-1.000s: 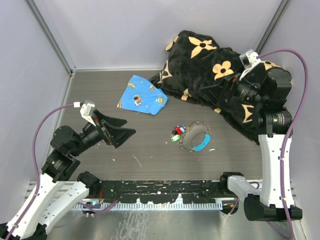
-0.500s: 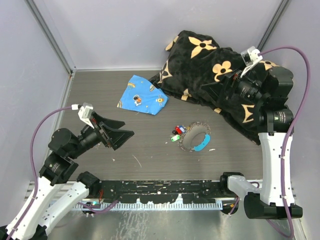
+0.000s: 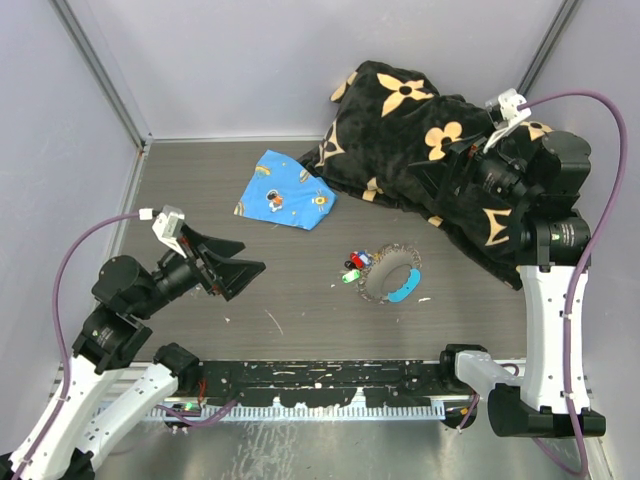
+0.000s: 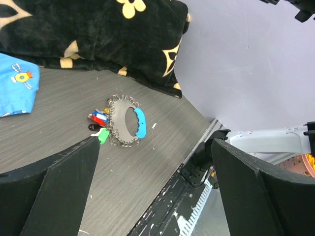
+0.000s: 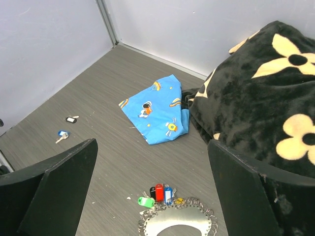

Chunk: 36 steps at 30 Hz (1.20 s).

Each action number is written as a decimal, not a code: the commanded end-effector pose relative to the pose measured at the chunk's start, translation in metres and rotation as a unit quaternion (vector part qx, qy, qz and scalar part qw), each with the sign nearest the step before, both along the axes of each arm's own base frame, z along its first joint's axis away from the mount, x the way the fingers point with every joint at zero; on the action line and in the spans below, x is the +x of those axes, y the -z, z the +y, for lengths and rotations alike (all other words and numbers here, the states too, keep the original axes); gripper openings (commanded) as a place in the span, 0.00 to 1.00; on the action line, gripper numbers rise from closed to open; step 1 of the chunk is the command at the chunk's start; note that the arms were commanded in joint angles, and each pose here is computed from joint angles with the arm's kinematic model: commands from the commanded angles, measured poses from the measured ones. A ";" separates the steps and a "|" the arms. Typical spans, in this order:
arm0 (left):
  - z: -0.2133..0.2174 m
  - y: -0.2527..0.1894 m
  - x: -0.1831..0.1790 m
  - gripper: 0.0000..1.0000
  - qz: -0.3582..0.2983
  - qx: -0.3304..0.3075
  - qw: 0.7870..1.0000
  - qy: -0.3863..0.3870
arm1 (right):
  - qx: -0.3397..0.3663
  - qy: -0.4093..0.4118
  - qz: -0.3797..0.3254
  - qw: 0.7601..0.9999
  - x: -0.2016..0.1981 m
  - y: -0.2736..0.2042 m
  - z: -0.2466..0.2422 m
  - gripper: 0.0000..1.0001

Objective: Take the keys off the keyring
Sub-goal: Reset both arms

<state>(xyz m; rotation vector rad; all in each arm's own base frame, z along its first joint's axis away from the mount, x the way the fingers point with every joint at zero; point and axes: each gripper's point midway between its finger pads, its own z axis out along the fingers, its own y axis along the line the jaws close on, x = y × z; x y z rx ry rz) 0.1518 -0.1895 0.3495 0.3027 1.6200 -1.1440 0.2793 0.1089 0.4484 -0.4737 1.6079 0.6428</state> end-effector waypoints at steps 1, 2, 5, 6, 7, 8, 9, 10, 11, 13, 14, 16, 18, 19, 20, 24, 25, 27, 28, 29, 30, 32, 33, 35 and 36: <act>0.002 -0.020 0.000 0.98 -0.029 -0.001 1.000 -0.004 | -0.015 0.018 -0.043 0.999 0.001 -0.023 -0.006 1.00; 0.002 -0.020 0.000 0.98 -0.030 -0.001 1.000 -0.004 | -0.016 0.022 -0.044 0.999 0.001 -0.024 -0.008 1.00; 0.003 -0.023 -0.001 0.98 -0.031 -0.002 0.999 -0.005 | -0.019 0.032 -0.048 0.998 0.002 -0.026 -0.011 1.00; 0.003 -0.023 0.000 0.98 -0.031 -0.002 1.000 -0.005 | -0.020 0.033 -0.050 0.998 0.002 -0.028 -0.011 1.00; 0.003 -0.024 0.000 0.98 -0.031 -0.002 0.999 -0.006 | -0.021 0.034 -0.050 0.998 0.002 -0.028 -0.011 1.00; 0.003 -0.024 0.000 0.98 -0.031 -0.002 0.999 -0.006 | -0.021 0.035 -0.050 0.998 0.002 -0.028 -0.012 1.00; 0.003 -0.025 0.000 0.98 -0.032 -0.002 0.999 -0.006 | -0.022 0.035 -0.051 0.998 0.002 -0.028 -0.012 1.00; 0.003 -0.024 0.000 0.98 -0.031 -0.002 0.999 -0.007 | -0.022 0.036 -0.051 0.998 0.002 -0.028 -0.012 1.00; 0.003 -0.025 0.000 0.98 -0.032 -0.002 0.999 -0.007 | -0.023 0.037 -0.052 0.998 0.001 -0.028 -0.012 1.00; 0.005 -0.025 0.001 0.98 -0.033 -0.001 0.999 -0.013 | -0.026 0.040 -0.053 0.997 0.002 -0.028 -0.013 1.00; 0.006 -0.025 0.001 0.98 -0.034 -0.001 0.999 -0.016 | -0.028 0.041 -0.053 0.997 0.002 -0.027 -0.014 1.00; 0.009 -0.026 0.000 0.98 -0.038 -0.002 0.999 -0.021 | -0.029 0.043 -0.053 0.997 0.003 -0.027 -0.014 1.00; 0.010 -0.025 0.000 0.98 -0.039 -0.003 0.999 -0.024 | -0.029 0.044 -0.053 0.997 0.002 -0.026 -0.015 1.00; 0.010 -0.025 0.000 0.98 -0.039 -0.002 0.999 -0.025 | -0.030 0.044 -0.053 0.997 0.002 -0.027 -0.015 1.00; 0.010 -0.024 0.000 0.98 -0.038 -0.002 0.999 -0.025 | -0.030 0.045 -0.054 0.997 0.003 -0.027 -0.015 1.00; 0.009 -0.023 0.001 0.98 -0.035 0.000 0.999 -0.023 | -0.032 0.051 -0.055 0.997 0.004 -0.027 -0.017 1.00; 0.009 -0.023 0.001 0.98 -0.036 0.000 0.999 -0.023 | -0.033 0.051 -0.054 0.997 0.004 -0.026 -0.017 1.00; 0.008 -0.023 0.002 0.98 -0.035 0.000 0.999 -0.022 | -0.035 0.054 -0.053 0.997 0.004 -0.025 -0.018 1.00; 0.008 -0.022 0.002 0.98 -0.035 0.001 0.999 -0.021 | -0.035 0.055 -0.053 0.996 0.005 -0.025 -0.018 1.00; 0.007 -0.023 0.002 0.98 -0.035 0.000 0.999 -0.020 | -0.035 0.057 -0.053 0.996 0.004 -0.024 -0.019 1.00; 0.007 -0.022 0.002 0.98 -0.034 0.000 0.999 -0.021 | -0.035 0.059 -0.053 0.996 0.005 -0.024 -0.020 1.00; 0.007 -0.022 0.002 0.98 -0.034 0.000 0.999 -0.021 | -0.036 0.062 -0.052 0.996 0.006 -0.023 -0.020 1.00; 0.007 -0.022 0.002 0.98 -0.034 0.000 0.999 -0.021 | -0.036 0.062 -0.050 0.996 0.006 -0.023 -0.021 1.00; 0.007 -0.022 0.002 0.98 -0.035 0.000 0.999 -0.021 | -0.036 0.066 -0.048 0.996 0.007 -0.021 -0.022 1.00; 0.007 -0.022 0.003 0.98 -0.034 0.000 0.999 -0.020 | -0.035 0.066 -0.047 0.996 0.007 -0.020 -0.021 1.00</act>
